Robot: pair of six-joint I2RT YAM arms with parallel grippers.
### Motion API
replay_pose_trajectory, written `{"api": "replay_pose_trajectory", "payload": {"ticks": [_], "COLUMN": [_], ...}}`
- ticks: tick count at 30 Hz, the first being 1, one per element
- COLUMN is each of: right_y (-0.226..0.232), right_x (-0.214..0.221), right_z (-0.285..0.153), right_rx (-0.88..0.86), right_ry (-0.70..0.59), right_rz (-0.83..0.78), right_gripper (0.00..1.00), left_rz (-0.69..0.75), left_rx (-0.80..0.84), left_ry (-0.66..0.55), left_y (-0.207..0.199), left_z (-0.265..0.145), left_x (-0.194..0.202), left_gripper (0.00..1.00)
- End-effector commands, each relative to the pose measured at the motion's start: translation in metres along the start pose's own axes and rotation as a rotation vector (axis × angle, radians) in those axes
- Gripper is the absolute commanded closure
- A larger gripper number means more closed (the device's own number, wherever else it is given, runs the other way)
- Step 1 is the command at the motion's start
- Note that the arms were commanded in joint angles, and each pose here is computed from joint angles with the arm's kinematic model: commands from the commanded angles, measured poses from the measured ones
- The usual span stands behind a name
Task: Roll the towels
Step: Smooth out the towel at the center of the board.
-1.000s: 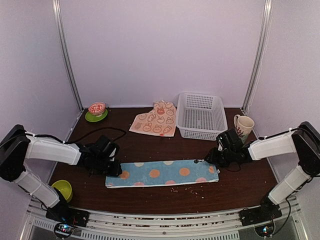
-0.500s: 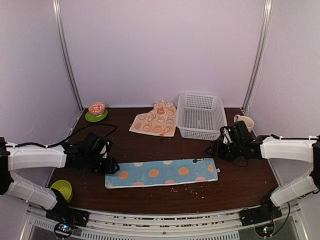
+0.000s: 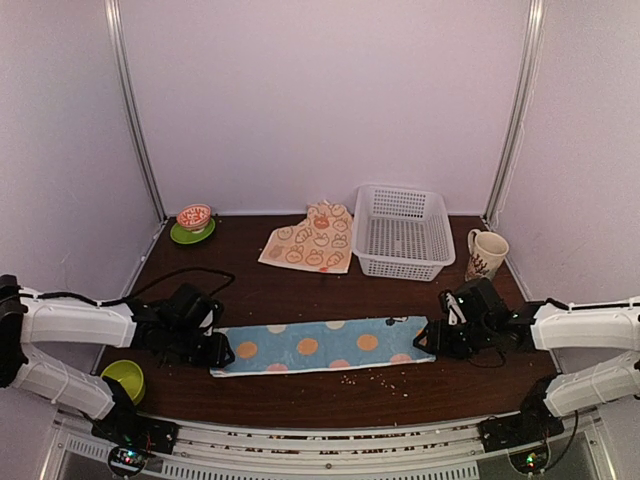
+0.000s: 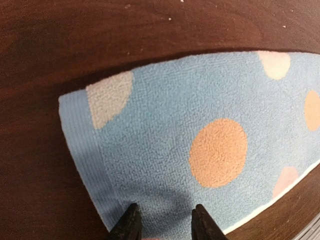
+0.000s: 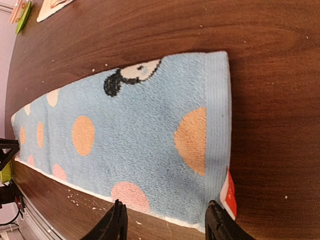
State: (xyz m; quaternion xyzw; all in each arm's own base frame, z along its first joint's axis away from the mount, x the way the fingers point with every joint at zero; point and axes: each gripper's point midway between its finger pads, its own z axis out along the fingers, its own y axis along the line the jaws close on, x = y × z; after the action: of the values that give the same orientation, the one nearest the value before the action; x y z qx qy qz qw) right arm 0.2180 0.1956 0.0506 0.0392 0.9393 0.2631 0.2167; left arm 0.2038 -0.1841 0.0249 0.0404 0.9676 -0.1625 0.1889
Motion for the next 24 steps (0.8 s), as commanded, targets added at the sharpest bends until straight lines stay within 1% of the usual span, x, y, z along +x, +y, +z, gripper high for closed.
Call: {"api": "replay_pose_trajectory", "payload": {"ticks": [1, 3, 5, 8, 10, 14, 17, 21, 24], "right_y": [-0.019, -0.018, -0.012, -0.013, -0.016, -0.026, -0.035, -0.042, -0.041], "right_x": [0.004, 0.004, -0.004, -0.018, -0.021, -0.007, 0.007, 0.013, 0.016], "right_z": [0.005, 0.002, -0.009, -0.029, -0.037, -0.035, -0.029, -0.028, -0.024], "right_rx": [0.067, 0.052, 0.021, 0.052, 0.079, 0.137, 0.172, 0.180, 0.186], "right_ry": [-0.015, -0.027, -0.079, -0.144, -0.156, -0.091, -0.043, -0.049, -0.036], "right_rz": [0.032, 0.045, 0.061, 0.087, 0.120, 0.229, 0.298, 0.394, 0.412], "right_gripper": [0.47, 0.46, 0.39, 0.29, 0.27, 0.28, 0.30, 0.35, 0.37], "left_rz": [-0.030, -0.029, -0.006, 0.045, 0.075, 0.119, 0.129, 0.119, 0.122], "left_rx": [-0.041, -0.030, 0.013, 0.084, 0.125, 0.196, 0.211, 0.224, 0.232], "left_ry": [-0.001, -0.010, -0.053, -0.133, -0.177, -0.253, -0.290, -0.301, -0.300], "left_y": [0.011, 0.010, 0.000, -0.023, -0.041, -0.074, -0.087, -0.096, -0.099], "left_z": [0.006, 0.002, -0.011, -0.037, -0.053, -0.067, -0.061, -0.048, -0.042], "left_x": [0.006, 0.005, -0.004, -0.029, -0.048, -0.082, -0.100, -0.110, -0.112], "left_gripper": [0.65, 0.65, 0.63, 0.57, 0.56, 0.56, 0.57, 0.59, 0.60]}}
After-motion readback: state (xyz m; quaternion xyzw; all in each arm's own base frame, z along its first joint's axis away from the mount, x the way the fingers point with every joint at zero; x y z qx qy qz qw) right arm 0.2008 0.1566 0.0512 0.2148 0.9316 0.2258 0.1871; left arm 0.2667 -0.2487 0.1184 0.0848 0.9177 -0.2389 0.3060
